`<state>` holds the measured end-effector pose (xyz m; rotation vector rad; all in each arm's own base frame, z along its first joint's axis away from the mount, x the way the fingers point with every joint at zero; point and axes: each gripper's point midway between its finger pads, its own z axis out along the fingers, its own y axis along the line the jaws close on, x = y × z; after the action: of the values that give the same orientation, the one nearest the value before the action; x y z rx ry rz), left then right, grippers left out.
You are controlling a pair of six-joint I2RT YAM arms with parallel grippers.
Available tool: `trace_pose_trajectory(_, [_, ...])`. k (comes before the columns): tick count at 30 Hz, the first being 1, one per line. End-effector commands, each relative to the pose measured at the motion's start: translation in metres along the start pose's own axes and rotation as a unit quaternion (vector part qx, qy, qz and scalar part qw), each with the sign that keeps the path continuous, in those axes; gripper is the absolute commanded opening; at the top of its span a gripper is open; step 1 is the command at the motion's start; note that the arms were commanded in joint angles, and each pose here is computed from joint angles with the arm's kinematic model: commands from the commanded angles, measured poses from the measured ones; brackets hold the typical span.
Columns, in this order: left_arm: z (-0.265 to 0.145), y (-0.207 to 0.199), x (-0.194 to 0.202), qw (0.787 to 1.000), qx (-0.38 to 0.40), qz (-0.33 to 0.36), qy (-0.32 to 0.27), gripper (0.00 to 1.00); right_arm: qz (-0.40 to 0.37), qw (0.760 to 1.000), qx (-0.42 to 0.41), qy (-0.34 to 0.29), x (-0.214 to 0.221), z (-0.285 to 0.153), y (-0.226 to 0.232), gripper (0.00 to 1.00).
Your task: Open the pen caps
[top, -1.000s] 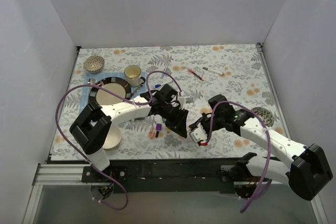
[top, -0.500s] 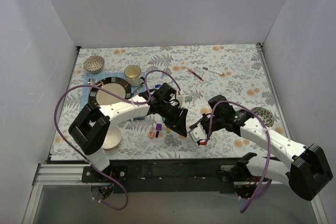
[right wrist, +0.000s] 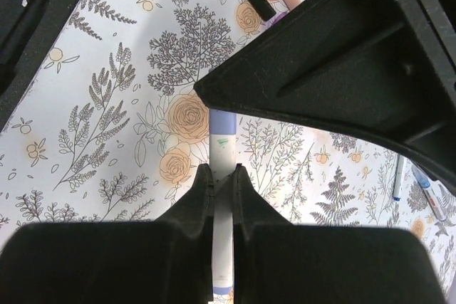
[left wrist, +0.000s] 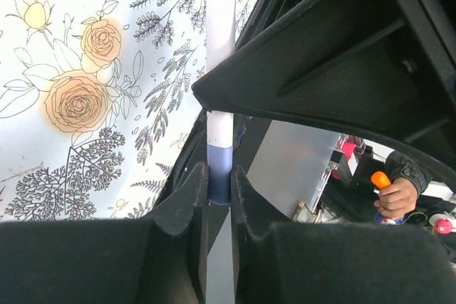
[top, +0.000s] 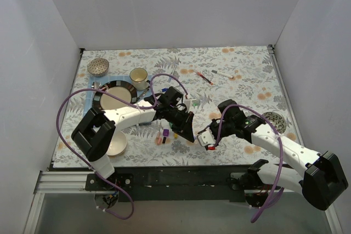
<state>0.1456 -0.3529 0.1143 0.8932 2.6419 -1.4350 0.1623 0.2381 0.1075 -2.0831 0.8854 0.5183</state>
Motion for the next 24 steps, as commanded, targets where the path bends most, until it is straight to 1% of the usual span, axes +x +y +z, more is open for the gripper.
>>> trace_pose_trajectory(1, [-0.009, -0.021, -0.004, 0.999, 0.032, 0.023, -0.010, 0.00, -0.013, 1.000, 0.024, -0.005, -0.002, -0.001, -0.011, 0.01])
trace_pose_trajectory(3, [-0.020, -0.023, -0.007, 0.999, 0.021, 0.036, -0.023, 0.00, -0.017, 1.000, 0.022, 0.007, 0.005, 0.000, -0.005, 0.01])
trace_pose_trajectory(5, [-0.041, -0.016, -0.007, 0.999, 0.002, 0.023, -0.036, 0.00, -0.022, 0.999, 0.030, 0.028, 0.016, -0.003, -0.005, 0.01])
trace_pose_trajectory(6, [-0.057, -0.024, -0.008, 0.998, 0.002, 0.038, -0.055, 0.00, -0.023, 0.999, 0.030, 0.035, 0.021, -0.003, -0.001, 0.01])
trace_pose_trajectory(7, [-0.067, -0.019, -0.006, 0.997, -0.005, 0.029, -0.065, 0.00, -0.020, 0.998, 0.033, 0.041, 0.025, -0.005, -0.001, 0.01])
trace_pose_trajectory(9, [-0.079, -0.021, 0.010, 0.997, -0.009, 0.033, -0.069, 0.00, -0.019, 0.998, 0.040, 0.045, 0.027, -0.009, -0.003, 0.01])
trace_pose_trajectory(13, [-0.081, -0.019, 0.042, 0.998, -0.003, 0.014, -0.064, 0.00, -0.007, 0.996, 0.063, 0.067, 0.039, -0.021, -0.013, 0.01])
trace_pose_trajectory(17, [-0.079, -0.022, 0.055, 0.998, 0.012, 0.010, -0.065, 0.00, 0.001, 0.991, 0.087, 0.097, 0.054, -0.035, -0.019, 0.01])
trace_pose_trajectory(24, [-0.058, -0.018, 0.070, 1.000, 0.007, 0.005, -0.014, 0.00, 0.012, 0.984, 0.116, 0.134, 0.073, -0.056, -0.025, 0.01])
